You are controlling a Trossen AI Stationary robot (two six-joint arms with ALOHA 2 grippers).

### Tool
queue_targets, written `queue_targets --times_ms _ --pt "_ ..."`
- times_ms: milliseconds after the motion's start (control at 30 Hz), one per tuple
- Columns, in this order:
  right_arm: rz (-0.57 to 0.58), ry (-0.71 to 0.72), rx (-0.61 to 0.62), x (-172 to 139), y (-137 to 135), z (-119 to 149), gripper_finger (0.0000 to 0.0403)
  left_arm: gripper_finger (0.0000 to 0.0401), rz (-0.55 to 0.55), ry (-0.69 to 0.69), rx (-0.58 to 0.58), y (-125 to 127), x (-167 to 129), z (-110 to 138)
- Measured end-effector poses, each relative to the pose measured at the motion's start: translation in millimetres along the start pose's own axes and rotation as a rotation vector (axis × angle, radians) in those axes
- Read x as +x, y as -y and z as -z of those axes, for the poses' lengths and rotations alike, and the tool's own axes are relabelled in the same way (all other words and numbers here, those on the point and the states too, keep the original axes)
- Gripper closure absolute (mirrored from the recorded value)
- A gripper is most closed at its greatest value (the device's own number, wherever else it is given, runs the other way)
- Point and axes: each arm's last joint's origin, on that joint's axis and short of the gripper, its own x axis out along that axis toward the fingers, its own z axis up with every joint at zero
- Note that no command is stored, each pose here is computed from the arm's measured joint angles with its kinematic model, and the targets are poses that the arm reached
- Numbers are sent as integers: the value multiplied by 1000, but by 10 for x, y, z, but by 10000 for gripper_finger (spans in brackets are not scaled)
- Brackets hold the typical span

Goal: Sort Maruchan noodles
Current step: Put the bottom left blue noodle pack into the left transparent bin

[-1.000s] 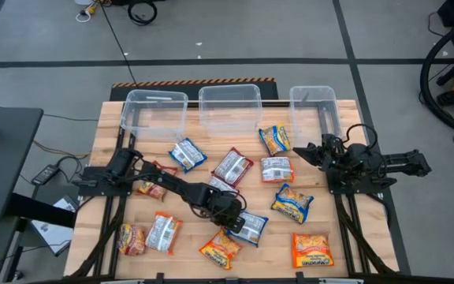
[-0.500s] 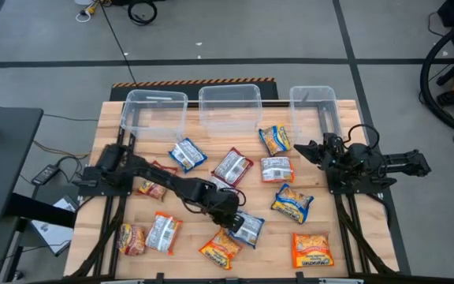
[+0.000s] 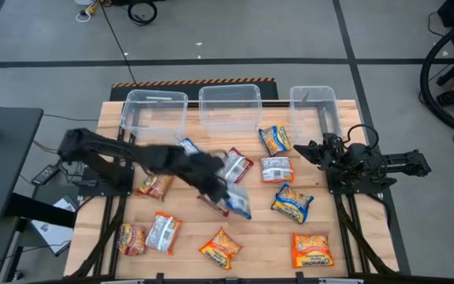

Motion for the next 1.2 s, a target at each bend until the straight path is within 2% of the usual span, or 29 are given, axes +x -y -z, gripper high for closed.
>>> queue_targets --times_ms 133,333,533,700,800,967,1200 --pt "1 -3 0 0 1 2 387 400 -42 70 16 -91 -459 -185" --pt "2 -27 -6 0 11 18 387 398 -173 161 -4 -382 -1194 -369" --pt "5 -71 -15 5 26 48 387 397 -285 322 -8 -656 -1903 -409" --pt "28 -90 -24 9 47 69 387 397 -453 488 -23 -879 -2365 -375" --pt "54 -88 -28 12 62 77 387 397 -572 509 -16 -1023 -2518 -377" --pt "119 -35 -27 18 86 69 387 398 -743 360 -35 -1322 -2550 -476" --pt "139 -8 -11 17 91 61 387 398 -782 163 -54 -1898 -2412 -950"
